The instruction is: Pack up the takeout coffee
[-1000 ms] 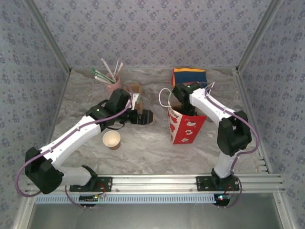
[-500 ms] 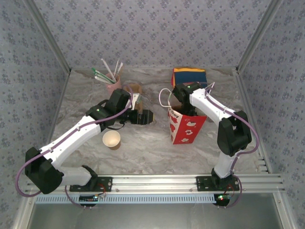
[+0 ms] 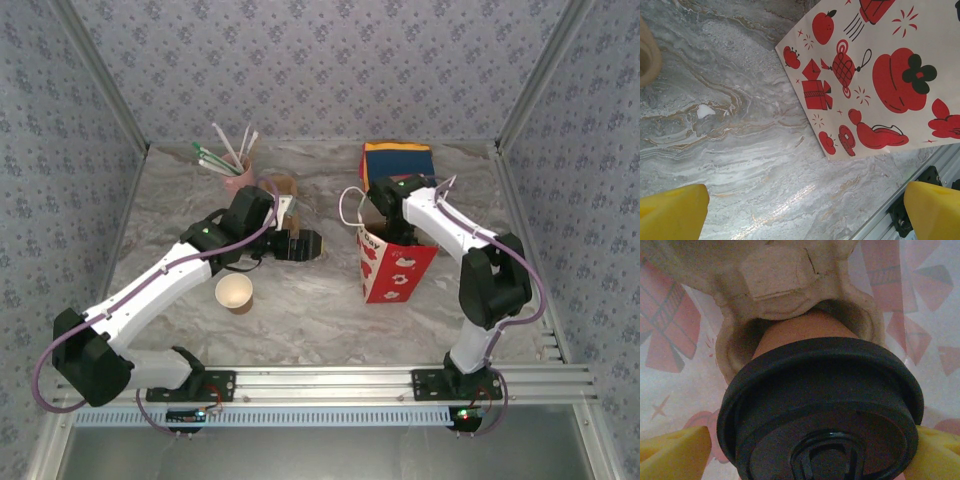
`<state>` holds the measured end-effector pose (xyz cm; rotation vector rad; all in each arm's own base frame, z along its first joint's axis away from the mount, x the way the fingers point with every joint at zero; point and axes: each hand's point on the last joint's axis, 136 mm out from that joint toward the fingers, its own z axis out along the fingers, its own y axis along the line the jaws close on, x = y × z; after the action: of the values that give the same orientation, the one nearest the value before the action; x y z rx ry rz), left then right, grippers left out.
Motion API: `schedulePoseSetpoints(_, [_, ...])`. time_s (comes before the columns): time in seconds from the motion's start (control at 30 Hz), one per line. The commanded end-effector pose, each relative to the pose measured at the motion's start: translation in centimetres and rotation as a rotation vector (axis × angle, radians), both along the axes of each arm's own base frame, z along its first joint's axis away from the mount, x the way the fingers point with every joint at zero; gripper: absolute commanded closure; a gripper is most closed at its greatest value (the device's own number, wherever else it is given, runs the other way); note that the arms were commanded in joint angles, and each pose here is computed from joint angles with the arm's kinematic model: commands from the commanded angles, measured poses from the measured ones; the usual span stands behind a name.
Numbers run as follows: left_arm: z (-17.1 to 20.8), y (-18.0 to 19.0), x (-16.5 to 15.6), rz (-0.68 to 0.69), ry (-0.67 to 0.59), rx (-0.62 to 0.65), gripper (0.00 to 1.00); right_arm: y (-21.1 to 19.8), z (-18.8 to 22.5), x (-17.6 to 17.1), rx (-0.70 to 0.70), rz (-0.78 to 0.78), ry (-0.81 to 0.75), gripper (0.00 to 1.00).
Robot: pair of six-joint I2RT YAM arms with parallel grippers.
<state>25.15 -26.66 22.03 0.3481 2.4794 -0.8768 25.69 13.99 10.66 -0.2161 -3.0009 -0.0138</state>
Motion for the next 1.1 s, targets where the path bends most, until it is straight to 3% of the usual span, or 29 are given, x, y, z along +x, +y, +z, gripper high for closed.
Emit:
schedulePoseSetpoints(0.0, [1.6,-0.6,0.6,-0.011,-0.031,-0.033,0.0,-1.0,0.5,-0.6,-0.017,-0.012,0.002,0.04])
schedulePoseSetpoints(1.07, [1.3,-0.5,0.5,-0.012,-0.028,-0.026,0.0,-2.0,0.5,-0.7,-0.039,-0.025,0.003,0.04])
